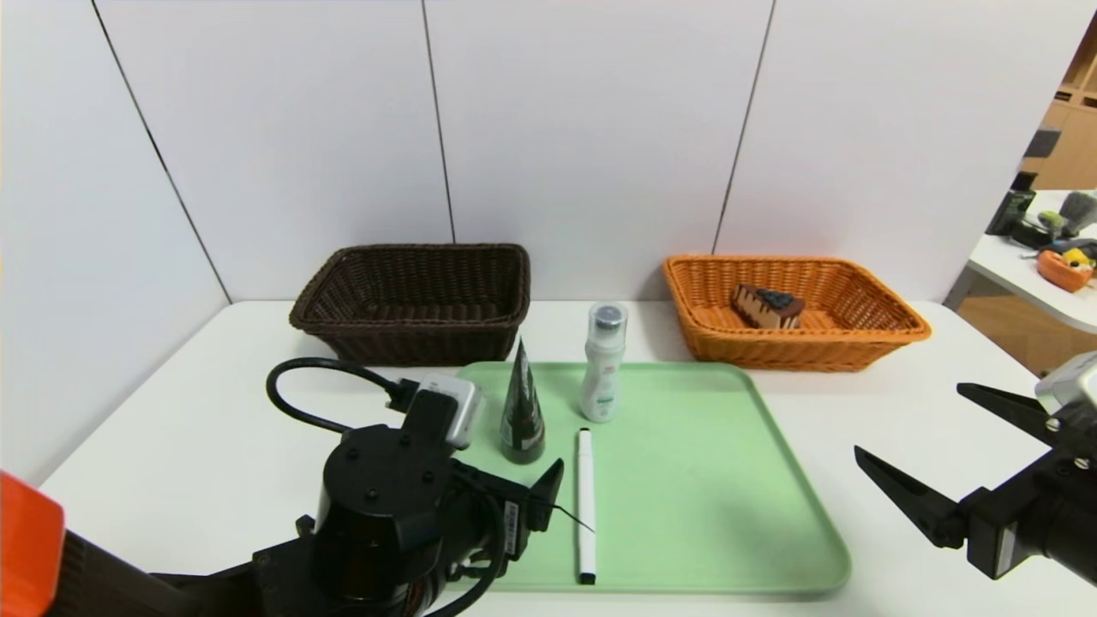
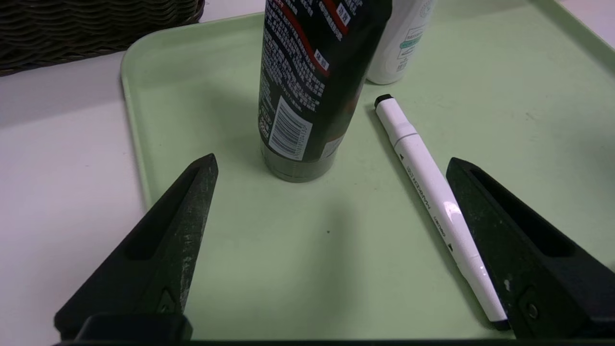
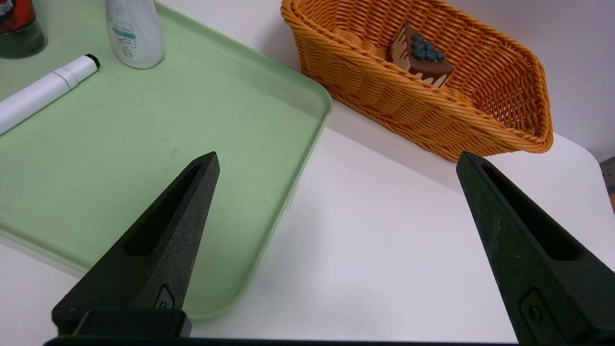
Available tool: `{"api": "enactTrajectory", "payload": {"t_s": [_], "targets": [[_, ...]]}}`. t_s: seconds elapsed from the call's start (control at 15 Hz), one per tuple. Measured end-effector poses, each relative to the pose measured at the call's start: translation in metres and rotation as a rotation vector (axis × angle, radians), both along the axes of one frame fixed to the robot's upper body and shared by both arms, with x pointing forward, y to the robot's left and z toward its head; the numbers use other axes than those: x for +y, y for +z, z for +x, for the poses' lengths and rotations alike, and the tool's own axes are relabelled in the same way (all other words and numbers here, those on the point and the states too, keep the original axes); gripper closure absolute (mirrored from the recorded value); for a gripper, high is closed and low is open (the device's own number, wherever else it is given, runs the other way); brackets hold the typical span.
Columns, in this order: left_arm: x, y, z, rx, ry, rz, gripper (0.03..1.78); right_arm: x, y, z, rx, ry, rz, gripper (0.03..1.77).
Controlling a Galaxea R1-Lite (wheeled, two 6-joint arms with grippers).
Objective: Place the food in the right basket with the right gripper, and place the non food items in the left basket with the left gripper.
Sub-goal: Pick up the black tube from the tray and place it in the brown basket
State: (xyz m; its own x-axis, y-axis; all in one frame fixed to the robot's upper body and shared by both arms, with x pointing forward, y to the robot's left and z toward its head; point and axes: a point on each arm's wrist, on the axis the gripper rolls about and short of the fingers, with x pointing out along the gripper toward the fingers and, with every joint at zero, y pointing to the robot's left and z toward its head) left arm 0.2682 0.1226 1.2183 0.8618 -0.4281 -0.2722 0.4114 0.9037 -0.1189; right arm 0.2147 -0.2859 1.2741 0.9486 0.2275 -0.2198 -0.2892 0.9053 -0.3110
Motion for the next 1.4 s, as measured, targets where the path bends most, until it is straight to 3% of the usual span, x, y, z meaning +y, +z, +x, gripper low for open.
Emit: {"api": "enactTrajectory", "payload": {"t_s": [0.4,1.4], "targets": [[-0.013,-0.017,0.011,0.0,0.019,0.018,0.12,-0.002,-0.003,-0.005,-0.002,0.0,0.0,0.1],[-0.02,-0.018,0.049,-0.037,0.069,0.035,0.12,-0.003,-0.007,-0.008,0.005,0.009,-0.02,0.1]]}}
